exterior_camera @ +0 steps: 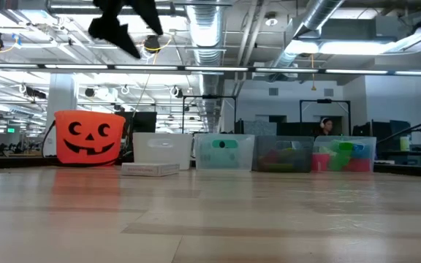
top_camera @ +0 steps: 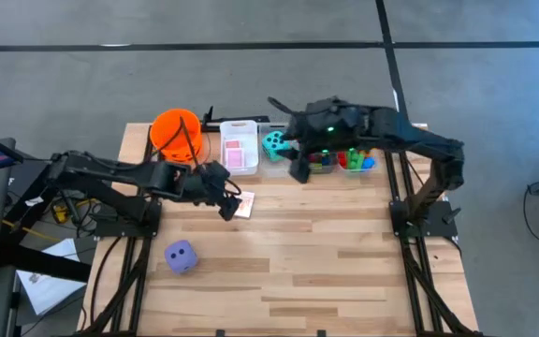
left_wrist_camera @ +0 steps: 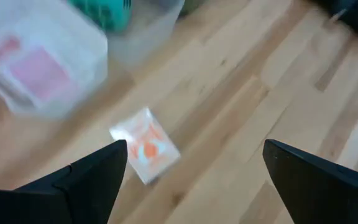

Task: Pick & Place Toys
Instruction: Put the violet dice into the left transparent bin

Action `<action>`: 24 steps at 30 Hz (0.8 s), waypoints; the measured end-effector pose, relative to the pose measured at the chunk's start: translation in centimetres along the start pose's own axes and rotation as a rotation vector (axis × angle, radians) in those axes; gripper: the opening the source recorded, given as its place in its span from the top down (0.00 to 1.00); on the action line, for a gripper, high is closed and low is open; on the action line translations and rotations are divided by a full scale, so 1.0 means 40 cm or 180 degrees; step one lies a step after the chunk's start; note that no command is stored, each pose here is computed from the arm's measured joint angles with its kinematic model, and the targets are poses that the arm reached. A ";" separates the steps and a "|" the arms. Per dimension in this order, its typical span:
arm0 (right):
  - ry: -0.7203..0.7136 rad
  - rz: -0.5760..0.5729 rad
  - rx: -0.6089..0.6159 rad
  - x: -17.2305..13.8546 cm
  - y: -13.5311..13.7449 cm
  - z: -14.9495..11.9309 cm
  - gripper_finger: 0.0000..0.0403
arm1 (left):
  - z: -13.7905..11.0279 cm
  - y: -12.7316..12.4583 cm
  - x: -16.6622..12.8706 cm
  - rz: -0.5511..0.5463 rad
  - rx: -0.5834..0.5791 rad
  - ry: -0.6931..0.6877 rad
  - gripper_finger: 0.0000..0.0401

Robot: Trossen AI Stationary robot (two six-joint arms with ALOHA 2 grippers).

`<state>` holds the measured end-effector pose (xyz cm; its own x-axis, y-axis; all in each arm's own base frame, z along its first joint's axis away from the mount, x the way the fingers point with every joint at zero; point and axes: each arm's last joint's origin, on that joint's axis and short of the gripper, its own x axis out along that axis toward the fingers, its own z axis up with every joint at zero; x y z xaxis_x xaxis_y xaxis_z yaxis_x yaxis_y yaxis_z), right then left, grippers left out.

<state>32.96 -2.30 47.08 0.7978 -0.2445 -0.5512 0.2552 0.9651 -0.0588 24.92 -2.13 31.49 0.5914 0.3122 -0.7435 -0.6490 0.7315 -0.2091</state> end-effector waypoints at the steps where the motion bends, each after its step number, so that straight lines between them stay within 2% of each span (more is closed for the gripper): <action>1: 0.0055 0.0107 -0.0055 -0.012 -0.006 -0.005 0.56 | -0.013 0.002 0.010 -0.0003 -0.0056 0.0077 0.08; 3: 0.0164 0.0385 -0.0181 -0.025 -0.011 -0.013 0.56 | -0.030 0.005 0.022 -0.0090 -0.0141 0.0272 0.08; 5: 0.0207 0.0709 -0.0304 -0.021 -0.010 -0.017 0.56 | -0.036 -0.005 0.018 -0.0341 -0.0184 0.0478 0.09; 7: 0.0178 0.1069 -0.0438 -0.011 -0.005 -0.018 0.56 | -0.035 -0.019 0.002 -0.0801 -0.0231 0.0666 0.10; 9: 0.0057 0.1371 -0.0573 0.022 0.011 -0.019 0.56 | -0.022 -0.039 -0.027 -0.1437 -0.0332 0.0756 0.12; 11: 0.0074 0.1536 -0.0672 0.057 0.030 -0.033 0.56 | -0.010 -0.051 -0.064 -0.1954 -0.0549 0.0846 0.13; 12: 0.0065 0.1562 -0.0717 0.073 0.037 -0.040 0.56 | -0.010 -0.053 -0.084 -0.2100 -0.0674 0.0934 0.14; 15: -0.0122 0.1621 -0.0809 0.106 0.066 -0.053 0.57 | -0.051 -0.042 -0.127 -0.2055 -0.0815 0.1407 0.18; 18: -0.0056 0.1647 -0.0706 0.144 0.086 -0.077 0.59 | -0.121 -0.023 -0.166 -0.1770 -0.0560 0.2021 0.28; 21: -0.0093 0.1666 -0.0482 0.157 0.097 -0.083 0.60 | -0.177 -0.002 -0.197 -0.1479 -0.0230 0.2493 0.43; 24: -0.0164 0.1611 -0.0257 0.179 0.103 -0.090 0.61 | -0.218 0.024 -0.225 -0.1166 0.0111 0.2650 0.62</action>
<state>37.74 0.26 39.89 0.8369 0.2526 -0.4855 -0.2111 0.9675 0.1394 14.79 -9.52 32.46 0.2124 -0.4722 -0.8555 -0.4656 0.7208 -0.5135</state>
